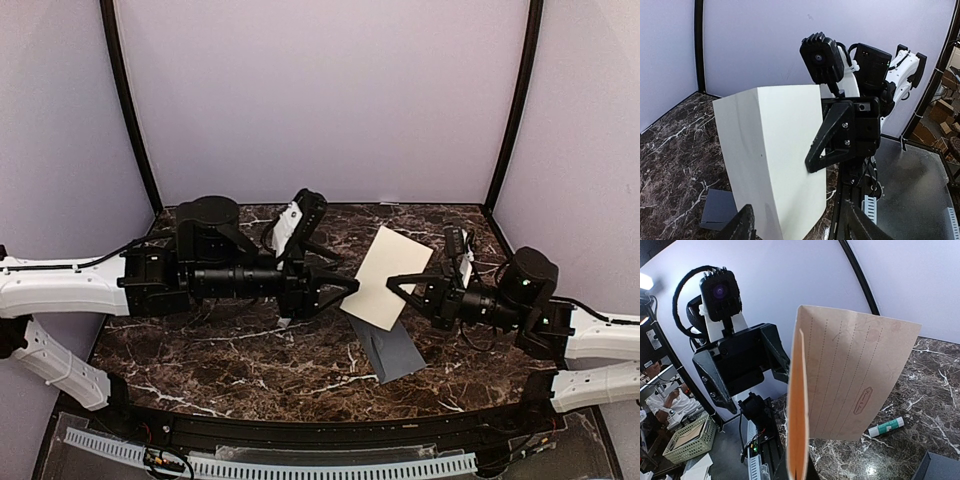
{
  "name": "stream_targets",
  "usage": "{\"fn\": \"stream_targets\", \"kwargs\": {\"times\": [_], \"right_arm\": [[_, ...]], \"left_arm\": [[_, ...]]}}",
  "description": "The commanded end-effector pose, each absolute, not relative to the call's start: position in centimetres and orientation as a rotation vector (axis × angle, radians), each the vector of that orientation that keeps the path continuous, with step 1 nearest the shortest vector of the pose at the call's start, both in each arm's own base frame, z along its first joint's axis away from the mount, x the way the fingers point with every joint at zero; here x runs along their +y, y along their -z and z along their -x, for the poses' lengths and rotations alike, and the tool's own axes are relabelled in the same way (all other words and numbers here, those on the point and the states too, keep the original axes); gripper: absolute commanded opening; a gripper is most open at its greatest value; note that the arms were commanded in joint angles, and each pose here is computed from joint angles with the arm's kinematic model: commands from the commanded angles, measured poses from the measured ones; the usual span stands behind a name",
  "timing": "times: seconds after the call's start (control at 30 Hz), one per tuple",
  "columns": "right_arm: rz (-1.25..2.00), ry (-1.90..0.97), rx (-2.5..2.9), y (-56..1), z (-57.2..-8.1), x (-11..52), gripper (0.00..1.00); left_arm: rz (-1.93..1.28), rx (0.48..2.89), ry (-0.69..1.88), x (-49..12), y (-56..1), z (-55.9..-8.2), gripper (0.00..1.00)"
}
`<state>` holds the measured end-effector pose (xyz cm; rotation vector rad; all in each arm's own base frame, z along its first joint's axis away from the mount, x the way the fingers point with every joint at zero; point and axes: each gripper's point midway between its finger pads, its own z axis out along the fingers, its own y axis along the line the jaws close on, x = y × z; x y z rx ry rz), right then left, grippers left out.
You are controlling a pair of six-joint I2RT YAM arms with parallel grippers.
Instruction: Place the letter into the envelope and seal it
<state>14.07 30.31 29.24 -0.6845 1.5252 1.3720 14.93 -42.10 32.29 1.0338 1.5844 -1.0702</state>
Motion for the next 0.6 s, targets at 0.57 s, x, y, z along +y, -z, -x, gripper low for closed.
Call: {"fn": "stream_targets", "kwargs": {"times": [0.57], "right_arm": [[0.760, -1.459, 1.387, -32.3, -12.1, 30.5, 0.00]], "left_arm": [[-1.131, 1.530, 1.263, -45.3, -32.1, -12.9, 0.38]]}}
